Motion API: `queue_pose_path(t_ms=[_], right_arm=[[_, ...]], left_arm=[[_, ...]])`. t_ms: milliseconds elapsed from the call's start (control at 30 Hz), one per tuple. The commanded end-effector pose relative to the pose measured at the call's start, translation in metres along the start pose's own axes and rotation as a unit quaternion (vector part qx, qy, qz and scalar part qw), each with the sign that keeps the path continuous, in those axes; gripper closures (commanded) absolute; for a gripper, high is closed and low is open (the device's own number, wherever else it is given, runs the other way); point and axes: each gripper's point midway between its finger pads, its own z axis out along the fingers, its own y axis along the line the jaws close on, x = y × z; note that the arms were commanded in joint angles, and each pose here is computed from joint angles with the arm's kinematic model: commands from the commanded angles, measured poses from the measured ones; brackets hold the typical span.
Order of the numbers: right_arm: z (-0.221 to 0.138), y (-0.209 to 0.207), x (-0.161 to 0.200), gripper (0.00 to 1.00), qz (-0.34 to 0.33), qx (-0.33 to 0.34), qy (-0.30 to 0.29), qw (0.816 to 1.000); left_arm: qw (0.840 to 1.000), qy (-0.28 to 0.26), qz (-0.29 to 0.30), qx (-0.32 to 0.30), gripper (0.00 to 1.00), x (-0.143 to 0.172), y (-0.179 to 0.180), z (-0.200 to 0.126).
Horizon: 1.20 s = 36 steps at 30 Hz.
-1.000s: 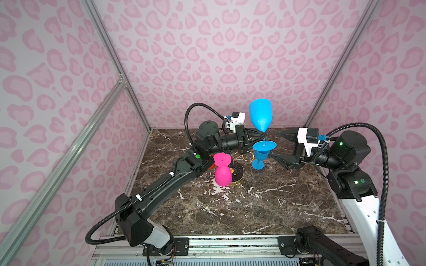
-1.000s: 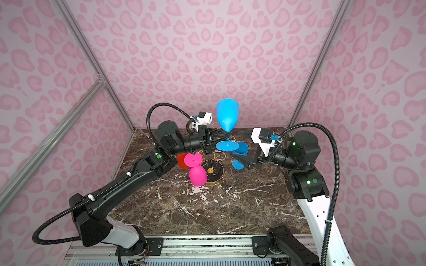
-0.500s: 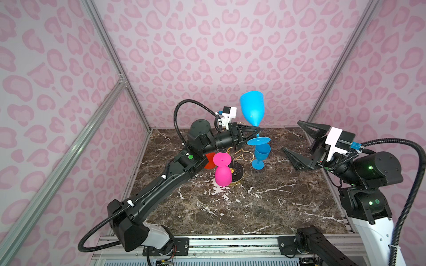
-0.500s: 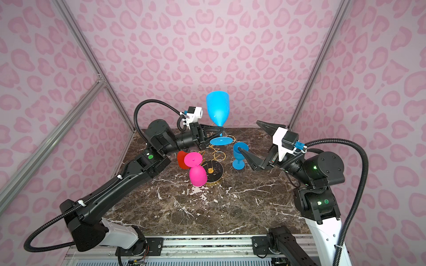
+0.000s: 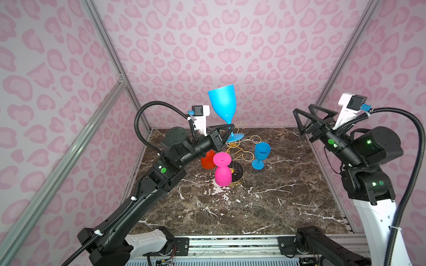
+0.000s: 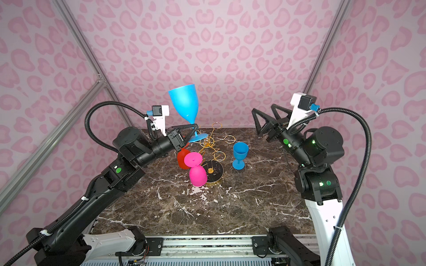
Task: Take the wine glass off the wine glass rack
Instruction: Pick up the wine glass from the wine glass rack.
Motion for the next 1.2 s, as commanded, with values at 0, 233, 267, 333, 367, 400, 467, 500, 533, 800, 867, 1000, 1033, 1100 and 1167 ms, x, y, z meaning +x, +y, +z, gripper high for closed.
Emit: queue_pose_path(t_ms=[0,233,267,333,367,400,467,500,533,800,867,1000,1033,1100,1167], right_arm=[[0.017,0.002,0.029,0.14,0.120,-0.030,0.079,0.989],[0.039,0.018,0.069,0.23,0.201,-0.051,0.178,0.962],[0.040,0.021,0.072,0.24,0.207,-0.054,0.188,0.959],[0.042,0.032,0.077,0.28,0.218,-0.068,0.207,0.951],[0.042,0.035,0.078,0.30,0.220,-0.073,0.214,0.949],[0.043,0.038,0.080,0.32,0.223,-0.076,0.221,0.947],[0.043,0.039,0.084,0.35,0.228,-0.075,0.233,0.942],[0.043,0.040,0.087,0.37,0.231,-0.078,0.241,0.939],[0.043,0.042,0.089,0.39,0.235,-0.083,0.248,0.936],[0.039,0.058,0.099,0.51,0.241,-0.110,0.274,0.925],[0.037,0.061,0.103,0.54,0.239,-0.112,0.282,0.922],[0.035,0.063,0.119,0.58,0.236,-0.104,0.305,0.917],[0.034,0.062,0.123,0.59,0.234,-0.100,0.312,0.916],[0.032,0.062,0.130,0.60,0.227,-0.093,0.321,0.915],[0.031,0.064,0.137,0.61,0.223,-0.092,0.331,0.912]], left_arm=[[0.982,0.000,0.182,-0.052,0.96,0.002,0.018,-0.009],[0.911,0.042,0.400,-0.094,0.96,0.020,0.031,-0.020],[0.900,0.046,0.421,-0.102,0.96,0.020,0.033,-0.021],[0.874,0.052,0.468,-0.123,0.96,0.021,0.038,-0.024],[0.863,0.056,0.485,-0.130,0.96,0.022,0.041,-0.025],[0.850,0.061,0.505,-0.135,0.96,0.023,0.042,-0.026],[0.829,0.071,0.536,-0.141,0.96,0.025,0.045,-0.029],[0.820,0.076,0.549,-0.142,0.96,0.026,0.046,-0.030],[0.810,0.081,0.563,-0.145,0.96,0.027,0.048,-0.031],[0.749,0.119,0.631,-0.161,0.96,0.039,0.062,-0.037],[0.738,0.129,0.641,-0.163,0.96,0.042,0.065,-0.037],[0.725,0.139,0.654,-0.166,0.96,0.045,0.066,-0.037],[0.724,0.139,0.655,-0.166,0.96,0.046,0.066,-0.037],[0.723,0.140,0.656,-0.166,0.96,0.046,0.065,-0.037],[0.719,0.143,0.659,-0.165,0.96,0.048,0.065,-0.037]])
